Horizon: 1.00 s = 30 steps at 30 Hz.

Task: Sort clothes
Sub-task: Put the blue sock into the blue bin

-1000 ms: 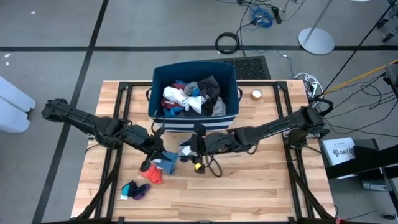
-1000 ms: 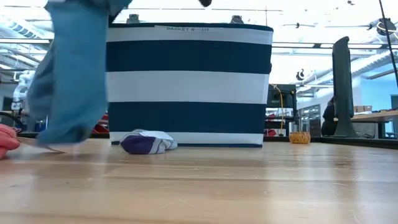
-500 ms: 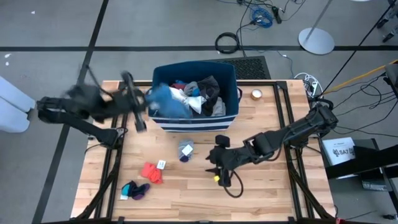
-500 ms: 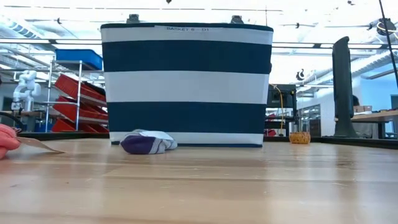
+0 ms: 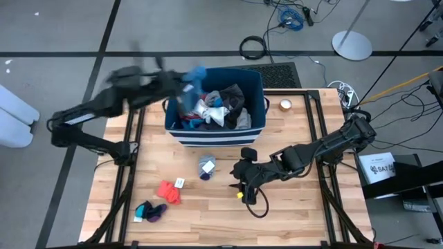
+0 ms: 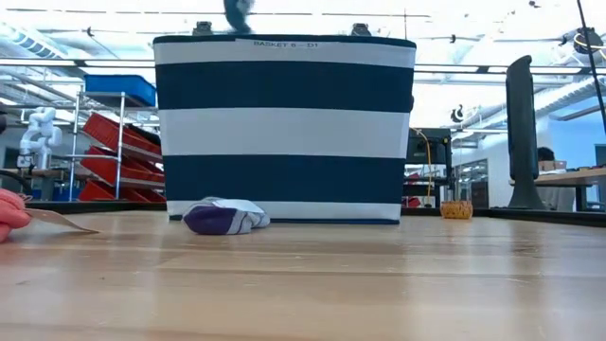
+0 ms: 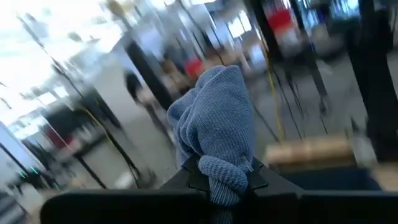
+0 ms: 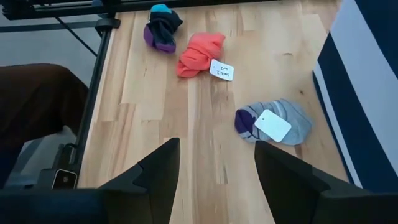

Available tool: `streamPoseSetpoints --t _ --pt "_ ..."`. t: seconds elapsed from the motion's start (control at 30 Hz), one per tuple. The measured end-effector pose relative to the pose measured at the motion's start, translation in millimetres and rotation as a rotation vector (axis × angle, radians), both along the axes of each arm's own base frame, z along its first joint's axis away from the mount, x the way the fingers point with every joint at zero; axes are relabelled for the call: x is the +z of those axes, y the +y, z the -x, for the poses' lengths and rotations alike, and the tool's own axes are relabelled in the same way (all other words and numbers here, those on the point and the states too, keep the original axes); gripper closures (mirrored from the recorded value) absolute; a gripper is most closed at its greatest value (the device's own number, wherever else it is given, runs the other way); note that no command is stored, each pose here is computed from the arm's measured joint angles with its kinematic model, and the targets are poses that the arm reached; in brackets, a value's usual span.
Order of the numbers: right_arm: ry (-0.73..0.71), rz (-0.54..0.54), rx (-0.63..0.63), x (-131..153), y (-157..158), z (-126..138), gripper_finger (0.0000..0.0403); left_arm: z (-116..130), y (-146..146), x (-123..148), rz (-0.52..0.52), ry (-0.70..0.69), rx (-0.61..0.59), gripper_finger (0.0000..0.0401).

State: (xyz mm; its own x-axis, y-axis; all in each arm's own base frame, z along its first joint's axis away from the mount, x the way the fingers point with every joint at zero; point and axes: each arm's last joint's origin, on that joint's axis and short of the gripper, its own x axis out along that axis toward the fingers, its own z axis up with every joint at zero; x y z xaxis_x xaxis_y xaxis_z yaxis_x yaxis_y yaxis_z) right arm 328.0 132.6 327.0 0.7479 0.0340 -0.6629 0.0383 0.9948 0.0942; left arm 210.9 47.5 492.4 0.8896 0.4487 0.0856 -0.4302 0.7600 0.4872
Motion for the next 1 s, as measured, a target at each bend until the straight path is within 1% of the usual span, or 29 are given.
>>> streamPoseSetpoints --t 0.07,0.17,0.3,0.4,0.47,0.53,0.67,0.77,0.83,0.93,1.0 --pt "0.0 -0.006 -0.005 0.0 -0.1 0.0 0.0209 -14.7 15.2 -15.7 0.055 0.086 -0.014 0.0377" --pt "0.001 -0.008 -0.005 0.0 0.1 0.0 0.0209 -24.8 43.8 -30.2 0.138 0.137 0.018 0.0377" --pt "0.002 -0.012 0.003 0.0 1.6 0.6 0.0209 -28.7 84.5 -67.4 0.332 0.224 0.028 0.0377" --pt "0.002 -0.012 0.007 0.0 2.9 1.1 0.0209 -23.6 101.9 -90.9 0.44 0.26 0.019 0.0377" --pt "0.003 -0.009 0.011 -0.1 3.2 1.3 0.0209 -19.5 106.5 -104.2 0.484 0.297 0.012 0.0377" --pt "0.001 -0.007 0.012 0.1 3.3 1.2 0.0209 -18.1 109.0 -122.2 0.532 0.363 0.026 0.0377" --pt "-0.019 0.013 0.028 0.4 3.2 -1.2 0.0209 -22.6 110.7 -156.0 0.602 0.449 0.021 0.0372" --pt "-0.048 0.032 0.046 -1.6 3.6 -7.9 0.0209 -28.1 110.5 -177.7 0.651 0.508 -0.005 0.0346" --pt "-0.083 0.048 0.06 -3.7 3.9 -15.2 0.0209 -32.9 108.0 -186.5 0.677 0.557 -0.012 0.0325" --pt "-0.129 0.076 0.077 -9.5 3.3 -28.5 0.0209 -37.3 99.8 -187.3 0.671 0.579 -0.043 0.0289" --pt "-0.128 0.093 0.083 -17.5 1.5 -36.9 0.0209 -38.5 95.2 -183.9 0.656 0.576 -0.061 0.0264"
